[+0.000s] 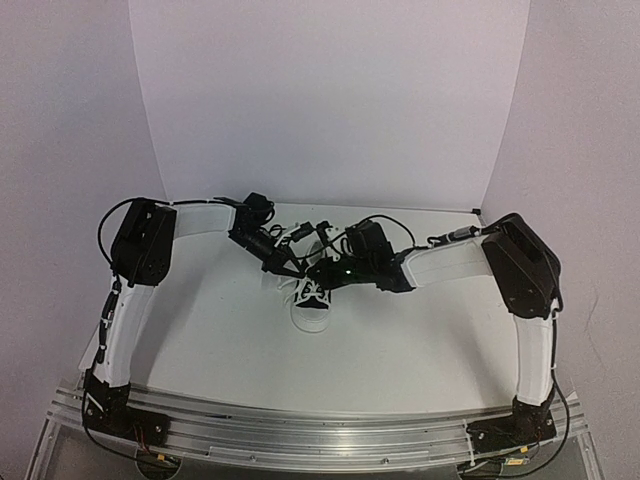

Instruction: Tie the shoes

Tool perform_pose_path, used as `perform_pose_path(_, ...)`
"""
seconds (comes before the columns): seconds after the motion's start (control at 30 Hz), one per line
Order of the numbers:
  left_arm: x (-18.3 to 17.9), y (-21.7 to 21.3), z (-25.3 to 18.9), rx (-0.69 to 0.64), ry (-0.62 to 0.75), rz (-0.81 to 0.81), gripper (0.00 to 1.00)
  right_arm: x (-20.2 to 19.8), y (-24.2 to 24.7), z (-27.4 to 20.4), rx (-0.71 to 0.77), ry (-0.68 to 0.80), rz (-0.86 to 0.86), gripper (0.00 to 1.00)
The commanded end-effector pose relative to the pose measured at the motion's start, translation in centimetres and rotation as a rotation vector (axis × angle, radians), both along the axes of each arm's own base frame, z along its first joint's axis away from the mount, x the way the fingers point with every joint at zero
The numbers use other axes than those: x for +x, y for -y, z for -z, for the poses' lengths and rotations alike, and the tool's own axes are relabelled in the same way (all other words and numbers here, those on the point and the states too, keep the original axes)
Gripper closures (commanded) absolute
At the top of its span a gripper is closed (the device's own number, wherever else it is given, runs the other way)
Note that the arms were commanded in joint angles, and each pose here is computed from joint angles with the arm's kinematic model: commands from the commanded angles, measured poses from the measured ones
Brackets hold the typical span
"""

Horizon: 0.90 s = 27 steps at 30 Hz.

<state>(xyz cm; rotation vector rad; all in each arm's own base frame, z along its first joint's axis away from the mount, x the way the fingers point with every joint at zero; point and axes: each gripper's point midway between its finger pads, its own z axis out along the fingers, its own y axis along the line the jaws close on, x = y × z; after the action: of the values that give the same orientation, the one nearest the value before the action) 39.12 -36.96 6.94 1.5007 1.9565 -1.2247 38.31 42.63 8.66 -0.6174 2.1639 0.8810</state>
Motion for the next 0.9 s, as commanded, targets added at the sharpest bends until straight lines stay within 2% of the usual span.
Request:
perform_pose_path(0.0, 1.0, 0.6, -0.5, -0.01, 0.044, -0.003, 1.0, 0.3, -1.2, 0.6, -0.007, 0.012, -0.041, 0.9)
perform_pose_path(0.33, 1.0, 0.6, -0.4, -0.009, 0.045, -0.003, 1.0, -0.1, -0.1, 1.4, -0.077, 0.012, -0.041, 0.95)
perform_pose_path(0.87, 1.0, 0.6, -0.3, -0.007, 0.041, -0.002, 1.0, 0.6, -0.8, 2.7, -0.165, 0.045, -0.04, 0.92)
